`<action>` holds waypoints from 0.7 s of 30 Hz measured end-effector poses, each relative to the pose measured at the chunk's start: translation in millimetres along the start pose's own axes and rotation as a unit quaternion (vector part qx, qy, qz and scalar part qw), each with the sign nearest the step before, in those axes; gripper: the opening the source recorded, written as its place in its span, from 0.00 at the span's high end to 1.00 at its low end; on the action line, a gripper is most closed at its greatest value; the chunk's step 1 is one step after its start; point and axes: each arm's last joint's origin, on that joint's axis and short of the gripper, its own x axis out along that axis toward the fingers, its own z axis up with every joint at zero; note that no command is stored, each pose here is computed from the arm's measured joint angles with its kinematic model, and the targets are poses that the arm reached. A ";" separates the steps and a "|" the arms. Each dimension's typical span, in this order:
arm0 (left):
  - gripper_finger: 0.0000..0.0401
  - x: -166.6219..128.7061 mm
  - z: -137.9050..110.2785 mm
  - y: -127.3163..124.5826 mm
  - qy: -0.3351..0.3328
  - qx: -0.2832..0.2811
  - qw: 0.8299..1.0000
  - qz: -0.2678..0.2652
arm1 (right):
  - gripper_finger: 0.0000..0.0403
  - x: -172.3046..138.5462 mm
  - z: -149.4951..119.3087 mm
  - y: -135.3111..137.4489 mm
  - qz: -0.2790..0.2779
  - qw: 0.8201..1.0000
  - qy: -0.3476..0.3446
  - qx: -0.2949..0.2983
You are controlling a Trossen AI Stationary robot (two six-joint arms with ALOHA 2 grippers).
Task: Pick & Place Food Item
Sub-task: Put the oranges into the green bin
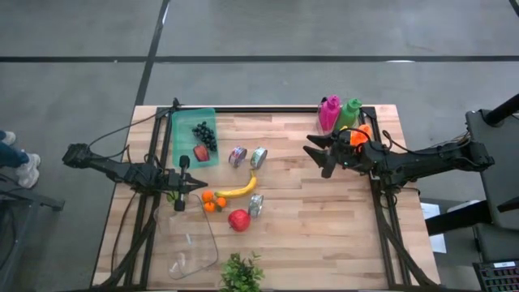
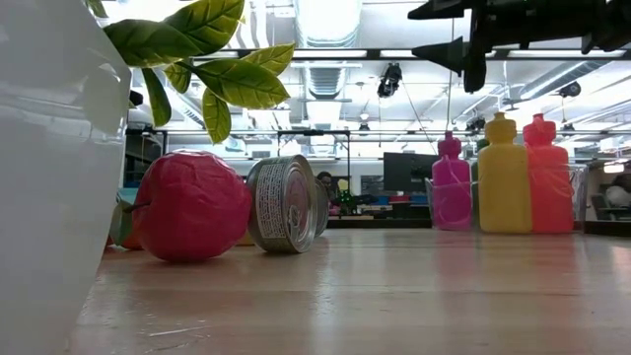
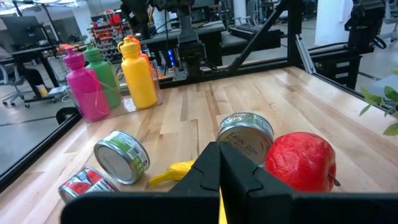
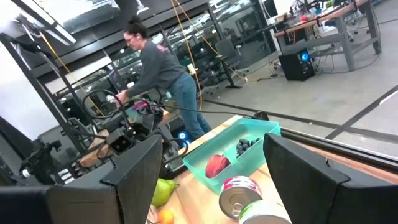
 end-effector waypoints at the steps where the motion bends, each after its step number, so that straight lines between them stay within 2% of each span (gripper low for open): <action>1: 1.00 0.0 0.0 0.0 0.000 0.003 1.000 0.000 | 0.31 0.0 0.0 0.0 0.000 1.000 0.000 0.000; 8: 1.00 0.0 0.0 0.0 0.000 0.009 1.000 0.000 | 0.31 0.0 -0.3 -0.2 0.000 1.000 0.001 0.000; 13: 1.00 0.0 3.5 0.7 -0.018 -0.118 0.993 0.003 | 0.31 0.0 -0.4 -0.2 -0.001 1.000 0.001 0.000; 17: 1.00 -0.5 11.4 4.0 -0.049 -0.152 0.987 0.027 | 0.31 0.0 -0.5 -0.3 -0.001 1.000 0.001 0.000; 21: 1.00 1.1 16.5 1.9 -0.026 -0.199 0.980 -0.006 | 0.31 0.0 -0.5 -0.3 -0.001 1.000 0.001 -0.001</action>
